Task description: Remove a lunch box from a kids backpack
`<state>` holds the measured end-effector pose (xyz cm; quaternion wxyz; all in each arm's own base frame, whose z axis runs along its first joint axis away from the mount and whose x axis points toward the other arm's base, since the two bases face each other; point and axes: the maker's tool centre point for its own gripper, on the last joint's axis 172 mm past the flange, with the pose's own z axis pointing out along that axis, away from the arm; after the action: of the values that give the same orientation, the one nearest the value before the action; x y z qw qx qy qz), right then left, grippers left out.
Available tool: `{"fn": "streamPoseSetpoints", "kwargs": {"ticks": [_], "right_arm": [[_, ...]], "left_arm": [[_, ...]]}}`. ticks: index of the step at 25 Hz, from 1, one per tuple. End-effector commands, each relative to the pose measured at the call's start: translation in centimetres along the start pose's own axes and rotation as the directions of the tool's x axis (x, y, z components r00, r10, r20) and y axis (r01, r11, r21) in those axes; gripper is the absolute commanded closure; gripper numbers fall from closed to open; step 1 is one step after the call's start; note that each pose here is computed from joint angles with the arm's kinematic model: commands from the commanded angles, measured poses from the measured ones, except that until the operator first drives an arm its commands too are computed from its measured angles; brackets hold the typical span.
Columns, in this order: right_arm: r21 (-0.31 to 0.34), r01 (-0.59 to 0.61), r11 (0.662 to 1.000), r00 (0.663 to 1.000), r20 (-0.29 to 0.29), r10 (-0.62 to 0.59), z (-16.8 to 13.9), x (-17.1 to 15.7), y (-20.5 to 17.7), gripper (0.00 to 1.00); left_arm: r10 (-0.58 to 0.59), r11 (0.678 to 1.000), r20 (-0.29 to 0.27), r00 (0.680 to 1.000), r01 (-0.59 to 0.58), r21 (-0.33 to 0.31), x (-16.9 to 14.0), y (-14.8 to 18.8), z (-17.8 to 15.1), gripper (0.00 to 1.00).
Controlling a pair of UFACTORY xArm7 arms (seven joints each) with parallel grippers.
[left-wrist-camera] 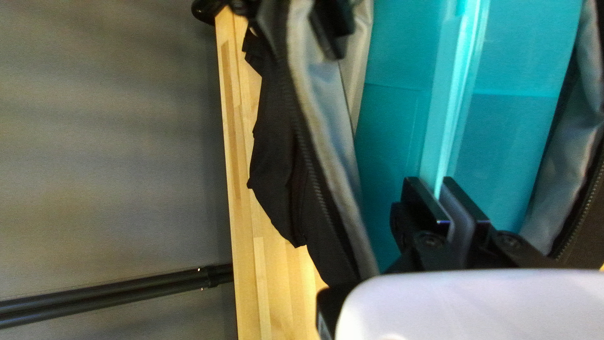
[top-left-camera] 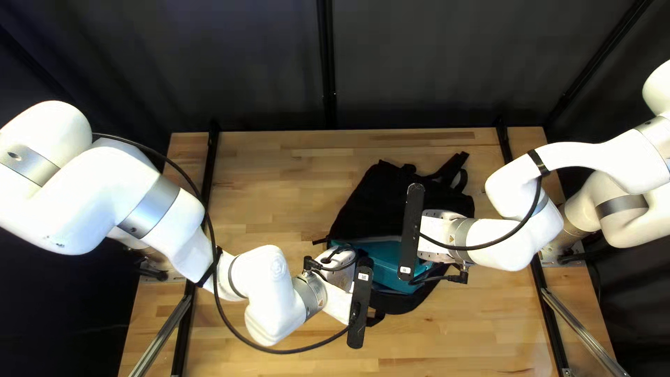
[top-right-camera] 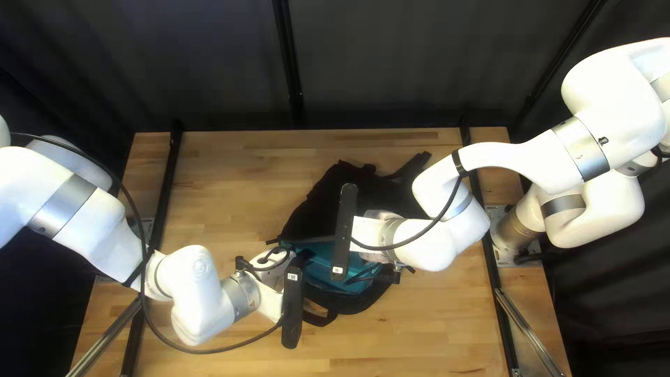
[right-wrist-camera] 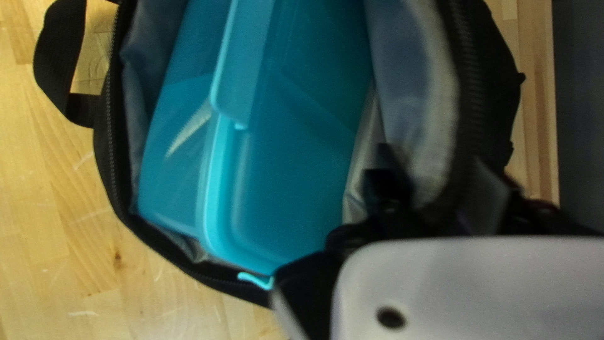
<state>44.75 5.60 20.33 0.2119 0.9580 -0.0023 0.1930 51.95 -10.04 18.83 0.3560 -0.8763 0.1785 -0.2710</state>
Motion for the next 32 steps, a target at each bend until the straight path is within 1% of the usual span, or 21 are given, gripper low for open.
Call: {"fn": "streamPoseSetpoints", "kwargs": {"ticks": [1,4,9,12,15,18,26,29,32], "right_arm": [[-0.001,0.044,0.999,0.999,0.0,-0.044,-0.8,-0.7,0.6,0.0],[0.006,0.074,0.997,0.997,0.001,-0.074,-0.9,-1.1,0.6,0.0],[0.019,0.136,0.99,0.991,-0.006,-0.136,-1.0,-1.3,-0.9,0.0],[0.02,0.197,0.98,0.98,-0.014,-0.197,-2.3,-1.5,-1.9,0.0],[0.009,0.248,0.969,0.969,-0.013,-0.248,-3.9,-1.4,-2.1,0.0],[0.0,0.282,0.959,0.959,-0.005,-0.282,-4.3,-1.2,-1.8,0.0],[0.004,0.312,0.95,0.95,0.017,-0.312,-3.1,-1.0,-1.1,0.0],[0.003,0.312,0.95,0.95,0.019,-0.312,-3.1,-1.1,-1.0,0.0],[-0.001,0.308,0.951,0.951,0.025,-0.308,-3.6,-2.0,-0.4,0.0]], "left_arm": [[-0.005,1.0,-0.001,1.0,0.005,-0.002,0.1,-0.2,-0.1,1.0],[-0.018,1.0,0.005,1.0,0.018,-0.011,0.3,-0.6,-0.4,1.0],[-0.044,0.998,0.017,0.999,0.044,-0.034,0.5,-1.3,-0.5,1.0],[-0.051,0.998,0.021,0.998,0.052,-0.045,0.6,-1.6,-0.7,1.0],[-0.053,0.997,0.025,0.998,0.055,-0.053,0.7,-1.9,-0.9,1.0],[-0.053,0.997,0.023,0.998,0.054,-0.058,0.9,-2.3,-1.1,1.0],[-0.053,0.995,0.021,0.998,0.054,-0.083,1.1,-2.6,-2.3,1.0],[-0.057,0.994,0.022,0.998,0.059,-0.089,1.1,-2.7,-2.5,1.0],[-0.062,0.993,0.02,0.998,0.064,-0.094,1.1,-2.7,-2.8,1.0]]}}
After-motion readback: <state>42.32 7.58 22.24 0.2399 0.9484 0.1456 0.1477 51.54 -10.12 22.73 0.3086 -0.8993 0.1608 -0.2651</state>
